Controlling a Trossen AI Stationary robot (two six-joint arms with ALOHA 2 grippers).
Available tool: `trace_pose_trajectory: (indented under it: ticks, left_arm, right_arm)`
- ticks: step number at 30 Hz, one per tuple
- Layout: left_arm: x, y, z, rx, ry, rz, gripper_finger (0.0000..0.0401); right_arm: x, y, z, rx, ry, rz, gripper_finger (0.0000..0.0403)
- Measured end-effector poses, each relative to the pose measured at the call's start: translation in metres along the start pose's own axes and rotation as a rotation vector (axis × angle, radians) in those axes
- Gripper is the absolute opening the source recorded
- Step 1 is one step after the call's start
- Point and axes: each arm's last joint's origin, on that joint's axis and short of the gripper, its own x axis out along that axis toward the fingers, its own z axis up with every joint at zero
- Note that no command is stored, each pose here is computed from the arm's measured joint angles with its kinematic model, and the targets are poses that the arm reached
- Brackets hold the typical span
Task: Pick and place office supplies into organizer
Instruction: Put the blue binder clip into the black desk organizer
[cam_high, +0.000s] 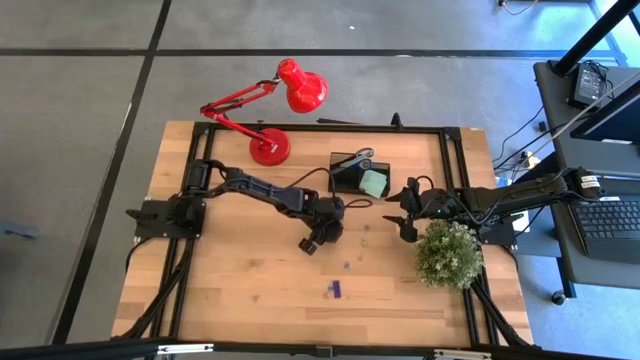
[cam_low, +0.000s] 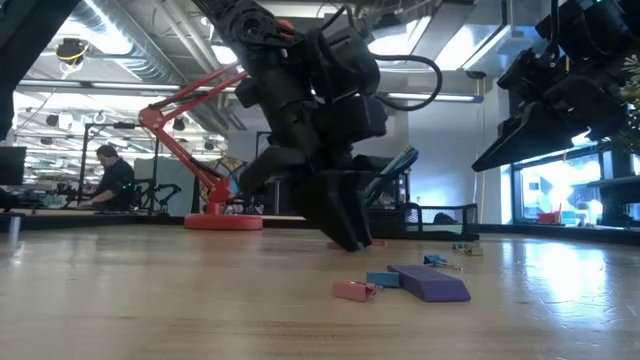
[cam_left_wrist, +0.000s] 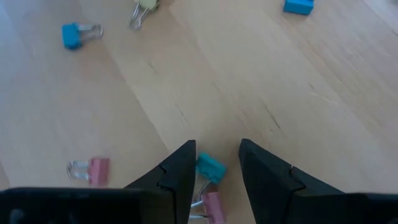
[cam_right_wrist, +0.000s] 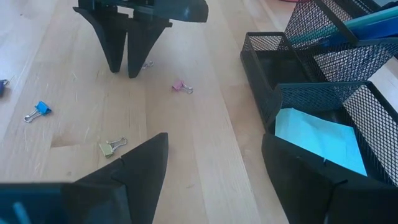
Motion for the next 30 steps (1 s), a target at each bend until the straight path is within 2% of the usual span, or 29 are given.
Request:
trace_pose_trajectory:
  ticks: [3, 12, 19, 27, 30]
  left_arm:
    - [-0.0005, -0.0004, -0.0014, -0.062, 0.008, -0.016, 0.0122]
    - [-0.0006, -0.0008, -0.0013, -0.138, 0.001, -0.032, 0.0122]
    - [-0.0005, -0.0013, -0.0015, -0.264, 0.006, -0.036, 0.0116]
    - [-0.0003, -0.0005, -0.0005, -0.269, -0.007, -0.023, 0.0095]
    - [0.0002, -0.0026, 0.0003, -0.2, 0.008, -0.004, 0.0104]
  right_arm:
    - [0.0, 0.0, -0.0001, 0.0, 0.001, 0.0, 0.0262]
    - [0.0, 0.0, -0.0001, 0.0, 0.001, 0.0, 0.0262]
    - [-0.0001, -0.0001, -0.0012, -0.003, 0.012, -0.001, 0.0262]
    - [0.0, -0.0001, -0.0015, -0.003, 0.015, -0.001, 0.0262]
    - [0.0, -0.0001, -0.0015, -0.003, 0.015, -0.001, 0.0262]
